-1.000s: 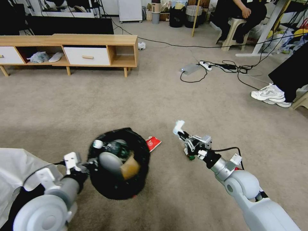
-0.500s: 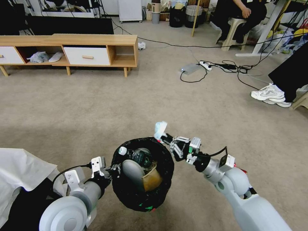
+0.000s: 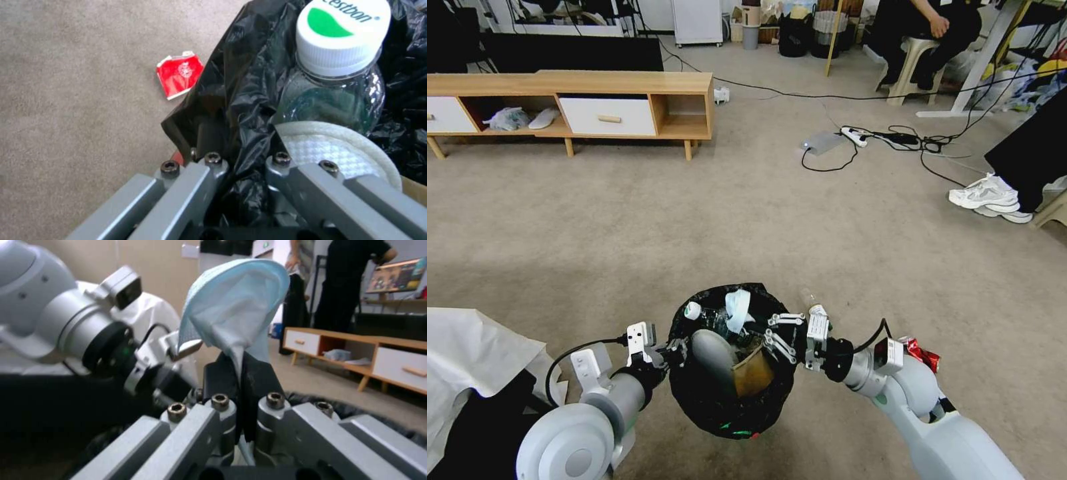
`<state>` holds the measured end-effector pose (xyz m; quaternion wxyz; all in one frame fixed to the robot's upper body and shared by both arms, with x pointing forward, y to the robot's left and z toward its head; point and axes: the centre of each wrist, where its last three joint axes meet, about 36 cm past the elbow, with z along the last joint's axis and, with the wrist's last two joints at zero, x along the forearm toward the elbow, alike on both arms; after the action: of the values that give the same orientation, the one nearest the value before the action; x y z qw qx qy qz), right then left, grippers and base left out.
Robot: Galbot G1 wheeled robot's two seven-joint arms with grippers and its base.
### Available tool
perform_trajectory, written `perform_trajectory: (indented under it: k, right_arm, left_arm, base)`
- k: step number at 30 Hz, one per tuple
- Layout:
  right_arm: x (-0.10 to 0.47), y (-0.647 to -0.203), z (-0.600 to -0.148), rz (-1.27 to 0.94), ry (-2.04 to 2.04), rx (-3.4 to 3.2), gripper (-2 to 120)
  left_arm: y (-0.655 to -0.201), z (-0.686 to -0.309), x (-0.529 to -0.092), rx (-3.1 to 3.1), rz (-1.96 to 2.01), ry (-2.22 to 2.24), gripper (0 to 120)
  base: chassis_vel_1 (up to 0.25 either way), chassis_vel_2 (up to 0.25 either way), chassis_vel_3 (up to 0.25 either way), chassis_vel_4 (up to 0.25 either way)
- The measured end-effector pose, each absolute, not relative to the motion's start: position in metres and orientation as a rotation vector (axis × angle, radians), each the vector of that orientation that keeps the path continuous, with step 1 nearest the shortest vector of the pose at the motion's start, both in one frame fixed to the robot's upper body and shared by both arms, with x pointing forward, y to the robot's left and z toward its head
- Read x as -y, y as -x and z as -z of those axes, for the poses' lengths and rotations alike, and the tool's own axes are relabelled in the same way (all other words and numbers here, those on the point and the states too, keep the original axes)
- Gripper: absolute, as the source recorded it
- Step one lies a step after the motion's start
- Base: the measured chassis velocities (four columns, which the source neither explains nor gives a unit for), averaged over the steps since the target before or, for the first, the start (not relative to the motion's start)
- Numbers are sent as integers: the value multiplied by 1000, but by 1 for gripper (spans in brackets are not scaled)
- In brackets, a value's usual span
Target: Pick up the trash bin and place the garbage on the floor into it.
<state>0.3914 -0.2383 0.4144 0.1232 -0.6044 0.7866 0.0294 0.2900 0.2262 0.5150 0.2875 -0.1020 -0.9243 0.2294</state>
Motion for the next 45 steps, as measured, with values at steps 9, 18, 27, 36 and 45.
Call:
perform_trajectory:
  k: [9,18,27,36,45]
  right_arm:
    - [242,-392,-411,-76,1768,-2306,33]
    - [243,-395,-414,-73,1755,-2309,61]
    - [246,-395,-420,-78,1715,-2324,98]
    - [256,-395,-423,-31,1731,-2334,100]
    - [261,-397,-425,14,1776,-2309,100]
  left_arm:
    - [-287,-518,-228,2471,-605,267,4]
    - [-286,-518,-229,2472,-605,260,4]
    - [-281,-518,-226,2461,-605,266,4]
    - [-280,-521,-226,2465,-606,268,4]
    - [-279,-521,-225,2465,-610,266,4]
  base:
    - [0,0,0,0]
    - [0,0,0,0]
    - [0,0,0,0]
    - [0,0,0,0]
    - [0,0,0,0]
